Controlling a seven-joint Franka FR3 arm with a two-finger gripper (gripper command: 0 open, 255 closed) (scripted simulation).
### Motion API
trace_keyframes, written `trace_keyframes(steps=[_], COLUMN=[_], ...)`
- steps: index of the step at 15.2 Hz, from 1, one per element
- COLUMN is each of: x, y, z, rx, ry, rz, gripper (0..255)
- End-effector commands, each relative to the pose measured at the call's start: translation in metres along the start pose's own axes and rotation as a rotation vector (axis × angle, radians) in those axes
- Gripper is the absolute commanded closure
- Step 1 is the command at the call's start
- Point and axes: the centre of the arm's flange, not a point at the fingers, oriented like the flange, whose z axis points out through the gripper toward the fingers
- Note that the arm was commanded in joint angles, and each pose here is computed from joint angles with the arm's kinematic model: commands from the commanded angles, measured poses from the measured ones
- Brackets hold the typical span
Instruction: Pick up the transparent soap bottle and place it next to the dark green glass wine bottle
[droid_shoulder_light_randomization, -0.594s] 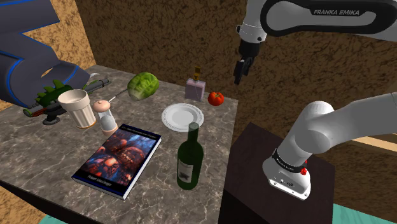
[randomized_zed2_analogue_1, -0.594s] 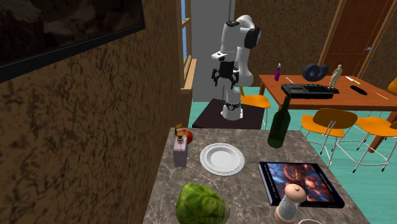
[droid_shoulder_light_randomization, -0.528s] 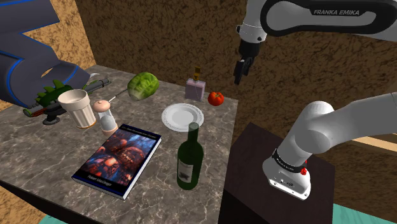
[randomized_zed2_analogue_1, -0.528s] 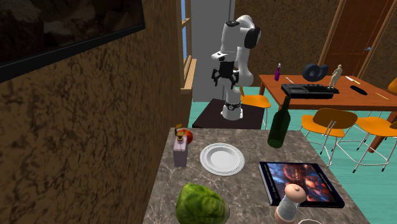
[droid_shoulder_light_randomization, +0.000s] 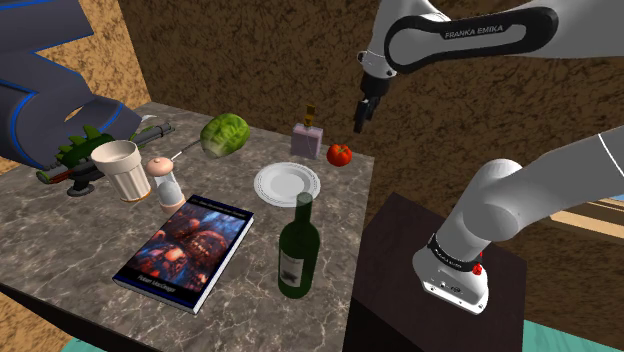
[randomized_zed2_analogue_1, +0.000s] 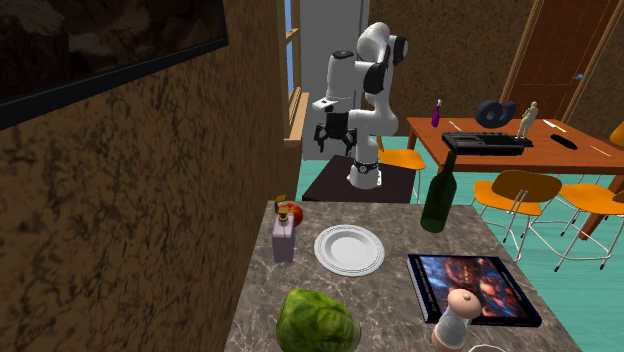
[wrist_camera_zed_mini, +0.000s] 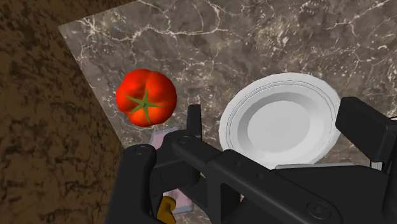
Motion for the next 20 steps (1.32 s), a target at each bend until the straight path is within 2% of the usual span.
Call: trace_keyframes(steps=[1, 20], x=[0.013, 0.172], y=[0.013, 0.133], z=[0.017, 0.150], rx=[0.006, 0.073], ry=[0.022, 0.209], rz=[-0.022, -0.219], gripper=[0, 0])
